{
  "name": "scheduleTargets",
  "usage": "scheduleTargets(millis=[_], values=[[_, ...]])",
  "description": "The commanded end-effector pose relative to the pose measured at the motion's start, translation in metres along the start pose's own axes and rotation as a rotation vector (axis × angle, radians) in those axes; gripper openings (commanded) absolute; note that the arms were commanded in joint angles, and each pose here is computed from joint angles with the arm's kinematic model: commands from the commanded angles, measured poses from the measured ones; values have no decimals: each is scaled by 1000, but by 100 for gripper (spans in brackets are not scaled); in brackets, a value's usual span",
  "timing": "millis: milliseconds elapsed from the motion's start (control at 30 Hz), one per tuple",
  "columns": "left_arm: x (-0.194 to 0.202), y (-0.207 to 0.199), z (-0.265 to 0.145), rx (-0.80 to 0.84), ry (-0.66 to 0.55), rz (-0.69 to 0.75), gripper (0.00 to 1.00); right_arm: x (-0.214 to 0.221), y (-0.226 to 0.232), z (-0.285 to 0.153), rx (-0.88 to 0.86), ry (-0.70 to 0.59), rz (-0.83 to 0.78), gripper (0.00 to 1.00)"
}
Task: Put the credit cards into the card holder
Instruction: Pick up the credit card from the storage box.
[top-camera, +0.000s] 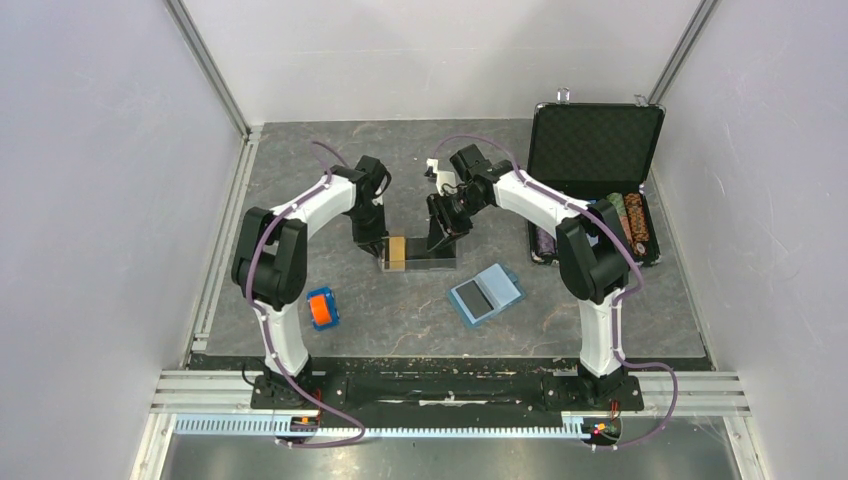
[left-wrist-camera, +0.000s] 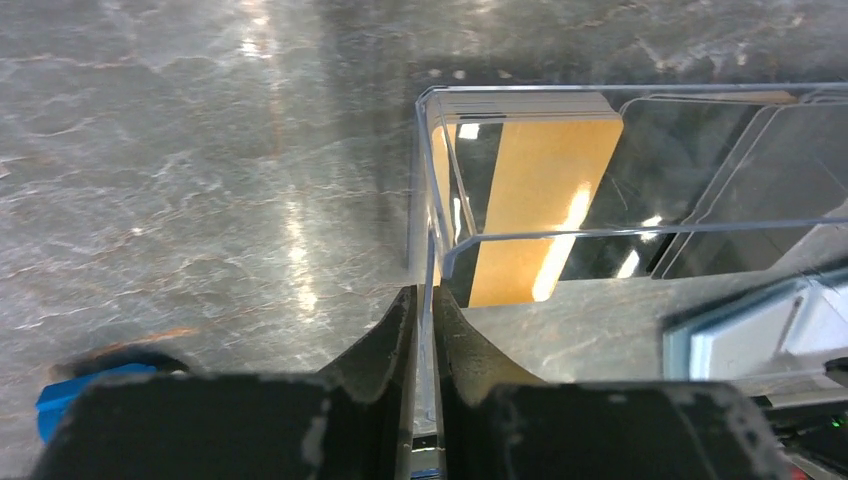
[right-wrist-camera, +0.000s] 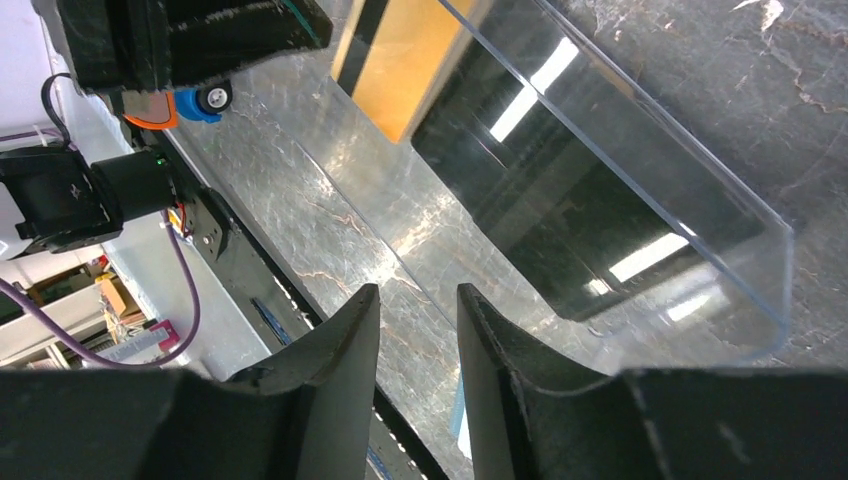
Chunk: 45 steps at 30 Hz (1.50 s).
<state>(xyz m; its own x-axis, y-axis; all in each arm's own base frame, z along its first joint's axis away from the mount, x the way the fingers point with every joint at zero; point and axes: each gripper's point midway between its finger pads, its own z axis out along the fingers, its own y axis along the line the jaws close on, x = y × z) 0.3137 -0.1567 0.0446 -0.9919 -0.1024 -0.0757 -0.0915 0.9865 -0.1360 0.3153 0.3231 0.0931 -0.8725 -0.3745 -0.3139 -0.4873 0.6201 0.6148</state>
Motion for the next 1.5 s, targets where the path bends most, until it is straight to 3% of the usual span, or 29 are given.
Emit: scheduleTargets(millis=[0, 333, 433, 600, 800, 1233, 1467], values=[[-5, -38, -9, 138, -30, 48, 14, -4, 7, 4, -32, -12, -7, 35], [13, -88, -4, 291, -17, -29, 10, 6, -12, 14, 46, 11, 8, 30], [17, -96, -7, 332, -19, -52, 15, 11, -26, 18, 108, 18, 0, 29], [20, -95, -10, 344, -31, -61, 24, 18, -39, 26, 149, 25, 3, 31], [19, -77, -8, 252, -49, -22, 26, 20, -52, 35, 204, 37, -16, 33], [26, -86, -2, 293, -12, 2, 12, 26, -60, 53, 207, 60, -15, 33], [28, -87, -1, 296, 1, 8, 9, 22, -47, 56, 144, 51, -7, 25]])
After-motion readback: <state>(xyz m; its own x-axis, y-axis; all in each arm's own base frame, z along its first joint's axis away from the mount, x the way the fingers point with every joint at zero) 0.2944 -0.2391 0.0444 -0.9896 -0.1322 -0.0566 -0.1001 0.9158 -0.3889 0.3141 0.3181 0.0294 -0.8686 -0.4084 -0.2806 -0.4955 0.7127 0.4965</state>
